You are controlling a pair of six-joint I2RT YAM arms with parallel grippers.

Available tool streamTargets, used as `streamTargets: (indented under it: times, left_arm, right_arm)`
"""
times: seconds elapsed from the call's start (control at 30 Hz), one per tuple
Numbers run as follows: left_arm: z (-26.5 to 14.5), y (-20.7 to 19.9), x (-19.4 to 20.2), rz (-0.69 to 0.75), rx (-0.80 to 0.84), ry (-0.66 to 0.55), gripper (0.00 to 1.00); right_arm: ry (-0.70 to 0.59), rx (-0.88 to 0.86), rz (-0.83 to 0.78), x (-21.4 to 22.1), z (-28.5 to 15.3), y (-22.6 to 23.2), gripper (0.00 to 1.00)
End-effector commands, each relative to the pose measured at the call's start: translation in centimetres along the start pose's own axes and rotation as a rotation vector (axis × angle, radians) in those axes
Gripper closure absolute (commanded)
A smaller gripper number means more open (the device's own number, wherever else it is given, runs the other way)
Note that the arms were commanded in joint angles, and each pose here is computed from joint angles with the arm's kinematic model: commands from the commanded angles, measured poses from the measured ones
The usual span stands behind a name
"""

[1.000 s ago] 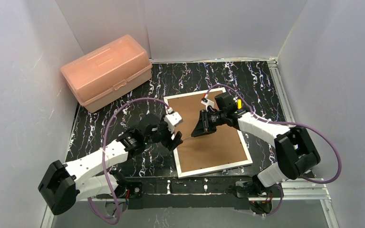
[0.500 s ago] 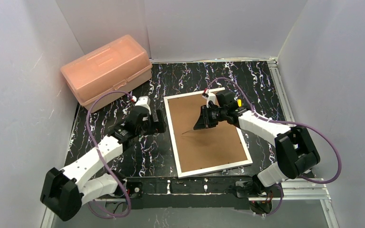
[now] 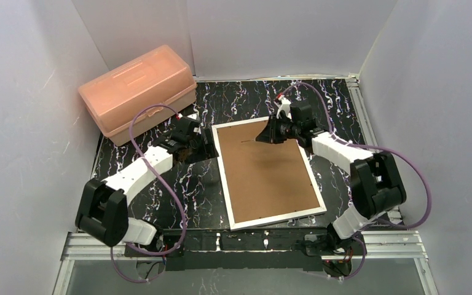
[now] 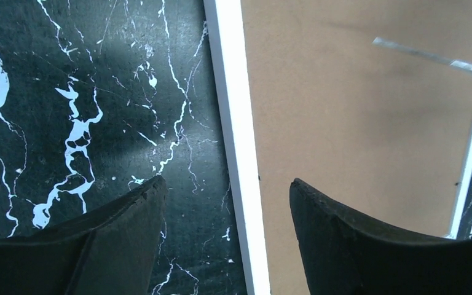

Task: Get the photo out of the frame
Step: Release the photo frame item from the photo frame.

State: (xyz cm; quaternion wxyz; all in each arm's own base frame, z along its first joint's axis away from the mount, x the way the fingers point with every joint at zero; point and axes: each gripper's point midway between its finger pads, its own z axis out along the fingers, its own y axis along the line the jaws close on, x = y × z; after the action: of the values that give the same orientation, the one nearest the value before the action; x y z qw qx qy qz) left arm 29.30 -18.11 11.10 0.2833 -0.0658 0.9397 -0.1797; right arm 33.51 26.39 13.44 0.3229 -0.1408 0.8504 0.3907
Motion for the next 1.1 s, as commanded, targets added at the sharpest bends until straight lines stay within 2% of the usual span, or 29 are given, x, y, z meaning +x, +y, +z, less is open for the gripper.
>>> streamTargets:
  times: [0.0, 0.3, 0.67, 0.87, 1.07]
  left_arm:
    - [0.8, 0.1, -0.3, -0.015, -0.02, 0.043, 0.32]
    - [3.7, 0.4, -1.6, -0.001, -0.061, 0.077, 0.42]
    - [6.2, 0.5, -3.4, -0.075, -0.032, 0.083, 0.47]
    - [7.3, 0.3, -4.9, -0.131, 0.051, 0.054, 0.57]
    - [8.3, 1.0, -6.7, -0.171, 0.057, 0.015, 0.67]
  right_arm:
    - [-0.048, -0.055, -0.055, -3.8, 1.1, 0.4, 0.99]
    - [-0.02, -0.129, -0.054, -3.6, 2.2, 0.3, 0.99]
    - [0.066, -0.261, -0.065, -4.4, 7.0, -0.5, 0.99]
    - [0.081, -0.278, -0.038, -5.3, 9.0, -1.1, 0.99]
    - [0.094, -0.327, -0.007, -5.2, 10.7, -1.5, 0.99]
